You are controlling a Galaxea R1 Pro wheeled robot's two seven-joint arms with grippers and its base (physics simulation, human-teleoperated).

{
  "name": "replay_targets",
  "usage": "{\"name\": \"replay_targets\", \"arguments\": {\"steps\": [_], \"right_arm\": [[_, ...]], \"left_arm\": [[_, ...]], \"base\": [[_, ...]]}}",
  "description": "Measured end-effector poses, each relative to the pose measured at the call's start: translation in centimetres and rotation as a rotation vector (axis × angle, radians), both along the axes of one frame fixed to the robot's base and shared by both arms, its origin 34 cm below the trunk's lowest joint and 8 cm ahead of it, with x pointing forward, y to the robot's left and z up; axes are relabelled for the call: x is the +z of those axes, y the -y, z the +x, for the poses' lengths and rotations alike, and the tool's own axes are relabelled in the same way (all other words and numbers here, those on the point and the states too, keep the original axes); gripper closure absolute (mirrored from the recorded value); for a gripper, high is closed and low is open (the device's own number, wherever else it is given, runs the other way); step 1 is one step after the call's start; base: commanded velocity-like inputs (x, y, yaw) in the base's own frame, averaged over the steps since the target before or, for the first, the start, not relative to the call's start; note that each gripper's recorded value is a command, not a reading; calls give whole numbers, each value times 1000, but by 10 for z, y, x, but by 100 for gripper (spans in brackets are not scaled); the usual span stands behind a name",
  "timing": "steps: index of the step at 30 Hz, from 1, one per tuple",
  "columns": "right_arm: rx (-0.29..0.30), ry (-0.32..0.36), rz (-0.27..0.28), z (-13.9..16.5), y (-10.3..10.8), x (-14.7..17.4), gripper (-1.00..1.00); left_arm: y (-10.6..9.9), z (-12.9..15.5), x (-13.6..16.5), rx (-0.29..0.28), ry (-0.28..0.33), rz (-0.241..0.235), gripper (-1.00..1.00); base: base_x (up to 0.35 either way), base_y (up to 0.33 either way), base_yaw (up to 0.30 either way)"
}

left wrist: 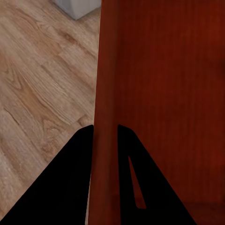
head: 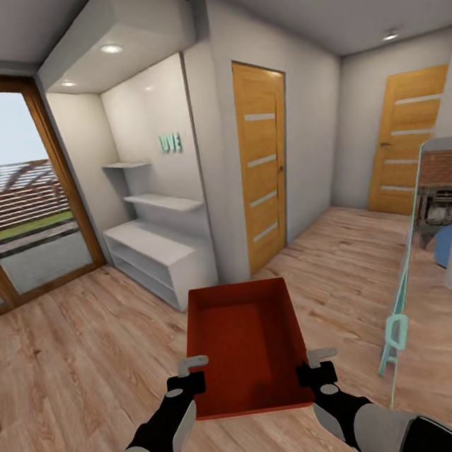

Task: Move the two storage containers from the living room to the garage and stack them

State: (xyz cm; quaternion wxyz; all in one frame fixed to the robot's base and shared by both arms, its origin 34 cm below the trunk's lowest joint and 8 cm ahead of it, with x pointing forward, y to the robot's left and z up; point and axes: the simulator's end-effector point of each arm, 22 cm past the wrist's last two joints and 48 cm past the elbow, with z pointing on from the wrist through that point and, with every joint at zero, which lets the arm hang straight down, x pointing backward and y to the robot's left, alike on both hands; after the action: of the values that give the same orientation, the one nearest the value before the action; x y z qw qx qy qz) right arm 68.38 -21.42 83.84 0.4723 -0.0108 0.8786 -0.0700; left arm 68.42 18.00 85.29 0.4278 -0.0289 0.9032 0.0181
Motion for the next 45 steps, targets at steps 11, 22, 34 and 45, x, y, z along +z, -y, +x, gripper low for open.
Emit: {"name": "replay_targets", "arguments": {"steps": [11, 22, 34, 45], "right_arm": [[0, 0, 0, 0, 0, 0, 100], [0, 1, 0, 0, 0, 0, 100], [0, 1, 0, 0, 0, 0, 100], [0, 1, 0, 0, 0, 0, 100]], "left_arm": [[0, 0, 0, 0, 0, 0, 100], [0, 0, 0, 0, 0, 0, 100], [0, 0, 0, 0, 0, 0, 100], [0, 0, 0, 0, 0, 0, 100]], "base": [[316, 186, -240], [313, 190, -251], [310, 193, -252], [309, 193, -251]]}}
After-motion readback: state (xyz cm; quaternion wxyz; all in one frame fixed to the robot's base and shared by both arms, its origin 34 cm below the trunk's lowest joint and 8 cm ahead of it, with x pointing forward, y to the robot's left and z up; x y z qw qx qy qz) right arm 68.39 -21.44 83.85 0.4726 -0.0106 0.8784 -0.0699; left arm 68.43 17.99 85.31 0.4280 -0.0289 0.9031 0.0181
